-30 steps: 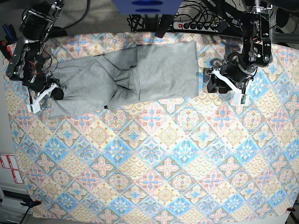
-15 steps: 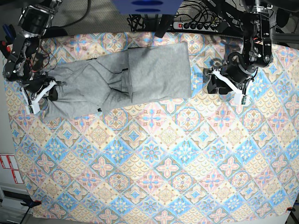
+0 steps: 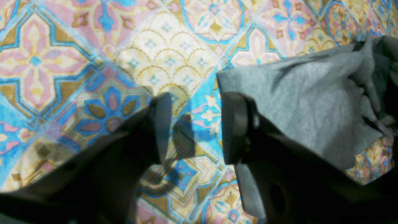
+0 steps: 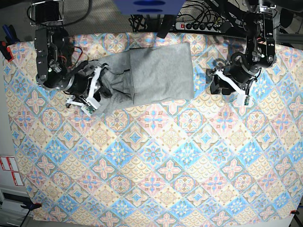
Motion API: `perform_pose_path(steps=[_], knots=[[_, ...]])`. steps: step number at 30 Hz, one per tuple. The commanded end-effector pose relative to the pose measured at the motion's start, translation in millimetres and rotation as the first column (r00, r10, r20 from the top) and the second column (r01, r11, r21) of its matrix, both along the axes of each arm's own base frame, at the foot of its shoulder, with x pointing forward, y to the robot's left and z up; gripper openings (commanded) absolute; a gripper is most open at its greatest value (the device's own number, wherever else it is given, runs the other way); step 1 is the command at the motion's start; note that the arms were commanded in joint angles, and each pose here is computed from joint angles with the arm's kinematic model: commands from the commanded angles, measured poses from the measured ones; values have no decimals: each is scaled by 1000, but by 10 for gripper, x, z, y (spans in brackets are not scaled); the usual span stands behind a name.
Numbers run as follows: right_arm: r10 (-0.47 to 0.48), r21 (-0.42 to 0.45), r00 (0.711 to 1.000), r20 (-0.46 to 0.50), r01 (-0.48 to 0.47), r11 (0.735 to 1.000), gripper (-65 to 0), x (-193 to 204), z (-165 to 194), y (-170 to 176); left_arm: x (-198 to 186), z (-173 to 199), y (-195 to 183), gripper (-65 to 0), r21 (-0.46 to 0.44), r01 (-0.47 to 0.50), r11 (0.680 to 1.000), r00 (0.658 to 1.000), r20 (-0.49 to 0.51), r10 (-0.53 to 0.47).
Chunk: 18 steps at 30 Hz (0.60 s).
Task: Fold the T-shirt properly
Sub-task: 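Fold the right gripper's end of the strip over toward the left gripper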
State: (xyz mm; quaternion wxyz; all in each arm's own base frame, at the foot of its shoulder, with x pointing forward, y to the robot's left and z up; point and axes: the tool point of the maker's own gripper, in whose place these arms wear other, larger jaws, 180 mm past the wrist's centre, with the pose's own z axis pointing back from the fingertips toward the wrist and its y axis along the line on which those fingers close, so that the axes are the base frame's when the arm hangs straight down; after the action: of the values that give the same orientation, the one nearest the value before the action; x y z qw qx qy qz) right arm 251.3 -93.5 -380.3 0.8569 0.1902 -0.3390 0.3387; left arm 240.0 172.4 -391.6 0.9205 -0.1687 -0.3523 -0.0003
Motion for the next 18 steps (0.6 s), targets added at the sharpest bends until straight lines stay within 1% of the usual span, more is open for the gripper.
perform_pose_path(steps=[1, 4, 8, 11, 14, 18], knots=[[30, 29, 998, 49, -31, 999, -643, 50, 146, 98, 59, 86, 15, -388, 1, 2, 1000, 999, 34, -2], [109, 44, 992, 63, -112, 993, -643, -34, 204, 353, 57, 82, 17, -388, 1, 1, 1000, 999, 33, -1], [231, 59, 969, 91, -236, 970, -643, -93, 291, 725, 32, -1, 49, -388, 0, -9, 1000, 1000, 9, 9], [319, 62, 941, 110, -327, 943, -643, -139, 342, 978, 8, -68, 76, -388, -1, -19, 1000, 1000, -12, 19], [402, 59, 907, 129, -411, 910, -643, -197, 394, 1204, -6, -79, 82, -388, 0, -19, 1000, 1000, -16, 19], [473, 82, 867, 159, -489, 868, -643, -261, 481, 1539, -11, -82, 100, -388, 5, -21, 1000, 1000, -18, 21]])
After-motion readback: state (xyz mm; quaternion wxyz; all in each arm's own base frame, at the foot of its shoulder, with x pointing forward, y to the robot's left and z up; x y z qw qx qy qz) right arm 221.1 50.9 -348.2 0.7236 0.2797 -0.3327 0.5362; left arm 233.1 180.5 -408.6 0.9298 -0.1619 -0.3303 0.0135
